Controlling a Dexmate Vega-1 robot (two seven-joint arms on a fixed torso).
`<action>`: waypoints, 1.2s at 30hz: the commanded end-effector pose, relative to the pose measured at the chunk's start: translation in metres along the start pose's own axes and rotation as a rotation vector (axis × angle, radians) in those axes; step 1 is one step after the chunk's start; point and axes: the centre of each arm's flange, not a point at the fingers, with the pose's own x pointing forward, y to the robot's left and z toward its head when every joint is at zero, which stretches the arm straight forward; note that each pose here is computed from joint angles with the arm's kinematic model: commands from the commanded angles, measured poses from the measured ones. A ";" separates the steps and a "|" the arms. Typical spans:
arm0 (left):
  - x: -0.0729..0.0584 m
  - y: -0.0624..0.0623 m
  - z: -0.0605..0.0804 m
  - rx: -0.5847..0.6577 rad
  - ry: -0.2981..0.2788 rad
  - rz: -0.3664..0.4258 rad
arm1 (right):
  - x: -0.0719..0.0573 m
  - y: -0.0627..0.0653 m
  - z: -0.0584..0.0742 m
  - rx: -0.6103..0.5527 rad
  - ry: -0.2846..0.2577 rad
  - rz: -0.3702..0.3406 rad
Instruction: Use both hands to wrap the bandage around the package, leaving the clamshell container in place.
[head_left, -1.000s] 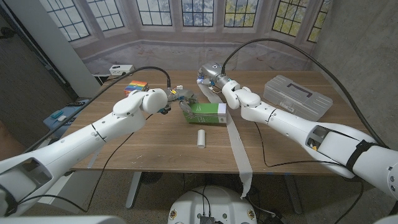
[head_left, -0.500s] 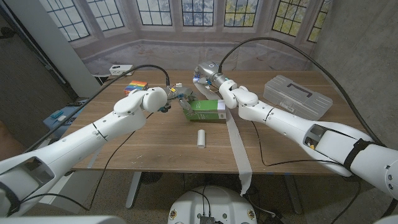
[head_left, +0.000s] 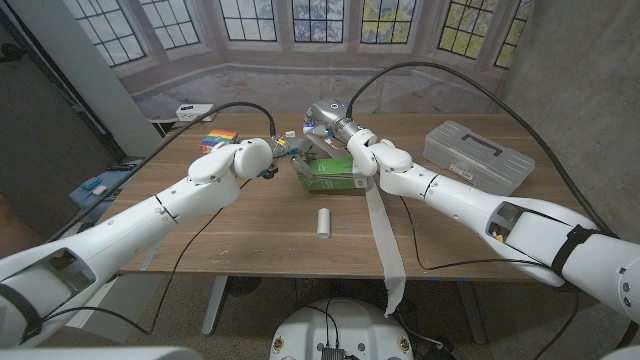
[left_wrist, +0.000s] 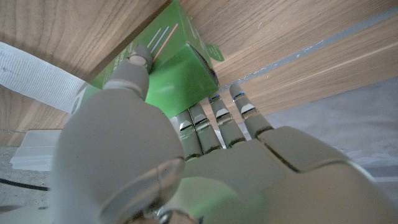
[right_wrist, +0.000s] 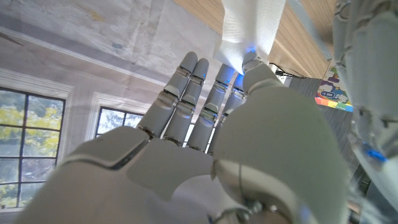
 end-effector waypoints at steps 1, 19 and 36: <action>0.005 -0.002 0.005 -0.016 0.003 -0.006 | -0.003 -0.006 0.016 0.044 -0.022 -0.013; 0.014 -0.015 0.003 -0.031 -0.006 -0.047 | -0.002 -0.021 0.030 0.084 -0.053 -0.082; 0.023 -0.017 -0.001 -0.049 -0.013 -0.057 | -0.003 -0.039 0.038 0.117 -0.070 -0.151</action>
